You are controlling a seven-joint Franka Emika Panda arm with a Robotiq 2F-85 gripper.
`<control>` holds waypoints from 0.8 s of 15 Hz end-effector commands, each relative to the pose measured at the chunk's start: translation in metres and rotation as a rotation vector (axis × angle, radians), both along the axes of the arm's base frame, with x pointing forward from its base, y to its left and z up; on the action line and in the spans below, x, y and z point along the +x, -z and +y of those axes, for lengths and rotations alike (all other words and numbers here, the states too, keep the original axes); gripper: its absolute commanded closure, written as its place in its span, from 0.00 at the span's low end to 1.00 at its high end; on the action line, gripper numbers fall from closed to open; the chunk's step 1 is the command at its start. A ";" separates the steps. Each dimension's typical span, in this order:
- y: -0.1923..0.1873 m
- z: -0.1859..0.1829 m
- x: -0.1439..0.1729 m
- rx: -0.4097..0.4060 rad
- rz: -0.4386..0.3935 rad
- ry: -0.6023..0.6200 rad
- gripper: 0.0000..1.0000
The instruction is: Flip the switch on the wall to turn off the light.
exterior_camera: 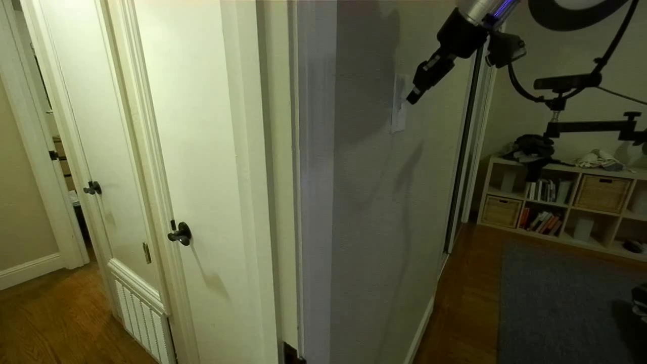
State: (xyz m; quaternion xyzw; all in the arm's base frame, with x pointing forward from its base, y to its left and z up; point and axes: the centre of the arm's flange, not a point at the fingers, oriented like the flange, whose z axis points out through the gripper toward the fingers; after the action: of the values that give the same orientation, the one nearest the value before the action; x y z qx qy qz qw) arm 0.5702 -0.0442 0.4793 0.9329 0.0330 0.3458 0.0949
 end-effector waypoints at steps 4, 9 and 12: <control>-0.024 0.006 0.009 -0.060 -0.059 -0.011 0.95; -0.030 0.008 0.011 -0.079 -0.068 -0.012 0.95; -0.024 0.007 0.012 -0.066 -0.063 -0.009 0.95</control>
State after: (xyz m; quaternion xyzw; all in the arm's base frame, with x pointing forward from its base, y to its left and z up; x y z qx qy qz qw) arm 0.5764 -0.0402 0.4986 0.9225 0.0560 0.3613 0.1236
